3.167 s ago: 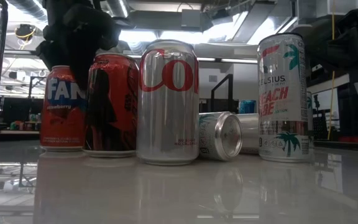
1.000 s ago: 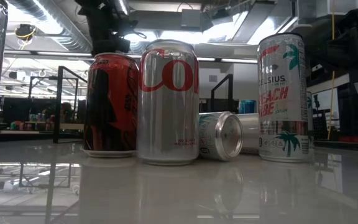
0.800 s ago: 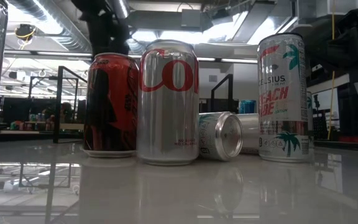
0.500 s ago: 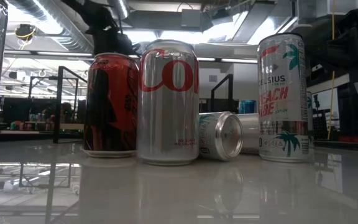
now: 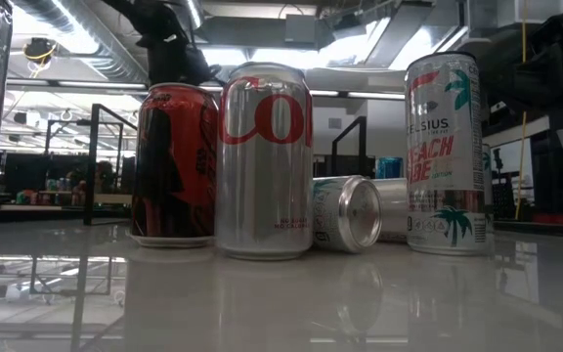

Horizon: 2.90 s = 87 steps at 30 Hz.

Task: Place canned beverage on shelf
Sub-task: Put the red soda can on the shelf

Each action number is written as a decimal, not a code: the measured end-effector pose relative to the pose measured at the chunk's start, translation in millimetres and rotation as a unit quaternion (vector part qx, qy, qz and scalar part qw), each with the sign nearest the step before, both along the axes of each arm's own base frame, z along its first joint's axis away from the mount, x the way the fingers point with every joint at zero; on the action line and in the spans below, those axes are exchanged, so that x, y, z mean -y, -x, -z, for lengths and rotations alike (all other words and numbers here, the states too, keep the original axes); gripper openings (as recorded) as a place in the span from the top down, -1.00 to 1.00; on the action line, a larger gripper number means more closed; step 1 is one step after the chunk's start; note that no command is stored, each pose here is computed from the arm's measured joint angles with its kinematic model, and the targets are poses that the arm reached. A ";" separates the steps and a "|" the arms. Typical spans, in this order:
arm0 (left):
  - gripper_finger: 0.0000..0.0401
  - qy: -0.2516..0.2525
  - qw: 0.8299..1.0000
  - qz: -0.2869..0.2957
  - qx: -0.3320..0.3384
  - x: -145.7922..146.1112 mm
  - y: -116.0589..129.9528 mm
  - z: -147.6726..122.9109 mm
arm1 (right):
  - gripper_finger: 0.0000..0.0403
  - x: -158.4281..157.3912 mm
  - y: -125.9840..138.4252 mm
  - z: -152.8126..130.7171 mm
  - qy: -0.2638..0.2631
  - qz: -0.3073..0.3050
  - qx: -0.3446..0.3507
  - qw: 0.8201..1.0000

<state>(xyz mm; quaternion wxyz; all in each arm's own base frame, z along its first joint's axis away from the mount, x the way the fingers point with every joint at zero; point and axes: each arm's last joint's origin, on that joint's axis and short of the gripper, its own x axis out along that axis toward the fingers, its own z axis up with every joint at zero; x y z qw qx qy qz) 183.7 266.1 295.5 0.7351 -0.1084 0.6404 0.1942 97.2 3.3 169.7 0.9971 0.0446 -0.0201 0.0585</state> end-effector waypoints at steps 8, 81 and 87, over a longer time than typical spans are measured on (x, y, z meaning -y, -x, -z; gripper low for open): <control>-0.40 0.016 1.000 -0.007 -0.006 2.6 1.4 1.1 | 1.00 0.0 0.0 0.0 0.000 0.000 0.000 1.000; -0.86 -0.007 0.999 -0.040 -0.021 0.8 -0.5 20.6 | 1.00 0.0 0.0 0.0 0.000 0.000 0.000 1.000; -0.86 -0.023 0.999 -0.039 0.007 -3.3 -4.3 19.4 | 1.00 0.0 0.0 0.0 0.000 0.000 0.000 1.000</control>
